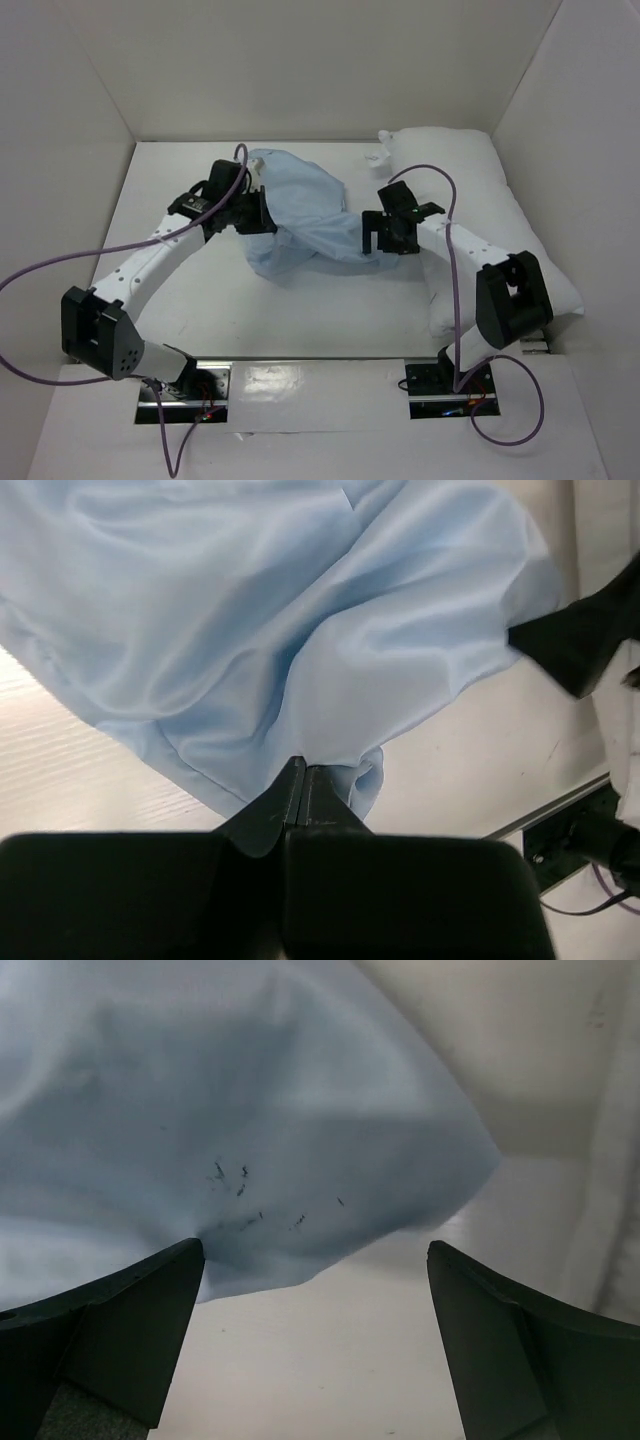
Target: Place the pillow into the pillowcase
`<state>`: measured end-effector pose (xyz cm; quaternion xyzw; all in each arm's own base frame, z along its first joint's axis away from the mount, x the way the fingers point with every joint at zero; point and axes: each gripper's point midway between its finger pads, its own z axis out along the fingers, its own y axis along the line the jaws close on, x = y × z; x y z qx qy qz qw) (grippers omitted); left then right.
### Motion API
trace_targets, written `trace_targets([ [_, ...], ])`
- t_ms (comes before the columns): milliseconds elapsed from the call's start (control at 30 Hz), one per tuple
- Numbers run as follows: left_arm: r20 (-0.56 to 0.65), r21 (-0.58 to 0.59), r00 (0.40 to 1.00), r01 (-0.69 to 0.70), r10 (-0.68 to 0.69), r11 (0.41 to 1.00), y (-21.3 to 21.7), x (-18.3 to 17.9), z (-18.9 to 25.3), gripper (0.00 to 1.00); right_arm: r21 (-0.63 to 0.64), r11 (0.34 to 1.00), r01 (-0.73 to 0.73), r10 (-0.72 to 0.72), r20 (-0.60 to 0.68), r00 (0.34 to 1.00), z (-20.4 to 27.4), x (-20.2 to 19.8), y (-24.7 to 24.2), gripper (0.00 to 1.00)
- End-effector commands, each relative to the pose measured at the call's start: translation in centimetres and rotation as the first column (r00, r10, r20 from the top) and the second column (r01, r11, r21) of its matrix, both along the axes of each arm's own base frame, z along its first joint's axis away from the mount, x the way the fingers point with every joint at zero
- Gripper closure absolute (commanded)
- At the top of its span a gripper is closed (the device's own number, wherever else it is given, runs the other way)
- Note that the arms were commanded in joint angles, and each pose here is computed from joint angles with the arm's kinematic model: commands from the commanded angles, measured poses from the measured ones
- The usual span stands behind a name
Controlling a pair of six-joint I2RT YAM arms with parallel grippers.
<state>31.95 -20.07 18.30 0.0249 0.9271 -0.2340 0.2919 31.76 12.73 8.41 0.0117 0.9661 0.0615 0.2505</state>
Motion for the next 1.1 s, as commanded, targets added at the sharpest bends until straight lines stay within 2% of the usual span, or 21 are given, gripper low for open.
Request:
trace_targets([
  [0, 0.031, -0.023, 1.000, -0.001, 0.002, 1.000, 1.2, -0.1, 2.2, 1.00, -0.023, 0.999, -0.044, 0.043, -0.017, 0.999, -1.3, -0.3, 1.0, 0.00],
  [67, 0.041, -0.045, 0.999, -0.002, 0.004, 0.999, 1.4, 0.2, 3.2, 1.00, -0.034, 0.997, -0.074, 0.072, -0.032, 0.997, -2.1, -0.7, 1.6, 0.00],
  [133, 0.040, -0.053, 0.999, -0.003, 0.005, 0.999, 1.6, 0.3, 3.6, 1.00, -0.024, 0.997, -0.079, 0.078, -0.050, 0.996, -3.2, -1.2, 2.0, 0.08],
  [167, 0.051, -0.057, 0.999, -0.003, 0.006, 0.998, 1.5, 0.4, 4.0, 1.00, -0.004, 0.997, -0.079, 0.079, -0.053, 0.995, -3.4, -1.2, 2.4, 0.19],
  [200, 0.051, -0.057, 0.999, -0.012, 0.015, 0.998, 1.8, 0.6, 4.1, 1.00, 0.019, 0.996, -0.091, 0.092, -0.063, 0.994, -3.7, -1.5, 2.8, 0.33],
  [233, 0.067, -0.063, 0.998, -0.011, 0.015, 0.998, 1.7, 0.8, 4.7, 1.00, 0.036, 0.995, -0.091, 0.093, -0.060, 0.994, -3.6, -1.5, 3.4, 0.63],
  [300, 0.101, -0.076, 0.994, -0.021, 0.028, 0.997, 2.0, 1.3, 6.4, 1.00, 0.053, 0.995, -0.080, 0.082, -0.036, 0.996, -3.0, -1.2, 3.7, 0.86],
  [367, 0.145, -0.098, 0.989, -0.022, 0.036, 0.995, 2.3, 1.4, 8.3, 1.00, 0.039, 0.998, -0.052, 0.052, 0.021, 0.998, -1.5, 0.3, 3.5, 1.00],
  [467, 0.205, -0.116, 0.978, -0.022, 0.045, 0.993, 2.9, 1.7, 11.8, 1.00, 0.031, 0.999, -0.042, 0.036, 0.182, 0.983, 4.1, 3.2, 3.5, 1.00],
  [500, 0.261, -0.135, 0.964, -0.014, 0.050, 0.991, 2.9, 1.7, 14.5, 1.00, 0.030, 0.999, -0.040, 0.033, 0.222, 0.974, 5.7, 3.7, 3.4, 1.00],
  [533, 0.296, -0.147, 0.953, -0.021, 0.064, 0.989, 3.3, 1.7, 16.0, 1.00, 0.037, 0.999, -0.036, 0.023, 0.304, 0.953, 9.2, 4.8, 3.4, 1.00],
  [633, 0.366, -0.170, 0.927, -0.020, 0.082, 0.985, 3.9, 1.4, 19.8, 1.00, 0.064, 0.997, -0.038, 0.009, 0.399, 0.917, 13.8, 5.3, 3.4, 1.00],
  [733, 0.440, -0.191, 0.892, -0.022, 0.106, 0.981, 4.7, 0.2, 23.4, 1.00, 0.125, 0.988, -0.089, 0.017, 0.488, 0.873, 18.3, 4.6, 3.9, 1.00],
  [900, 0.511, -0.211, 0.844, -0.061, 0.164, 0.975, 6.0, -1.1, 26.7, 1.00, 0.201, 0.965, -0.170, 0.007, 0.626, 0.780, 26.1, 2.7, 4.5, 1.00],
  [1033, 0.546, -0.237, 0.819, -0.053, 0.178, 0.970, 6.5, -2.8, 29.0, 1.00, 0.188, 0.961, -0.204, 0.021, 0.685, 0.728, 31.0, 1.5, 4.1, 1.00],
  [1067, 0.578, -0.250, 0.795, -0.043, 0.185, 0.967, 6.8, -3.6, 31.0, 1.00, 0.177, 0.961, -0.213, 0.028, 0.702, 0.712, 32.1, 1.3, 4.0, 1.00],
])
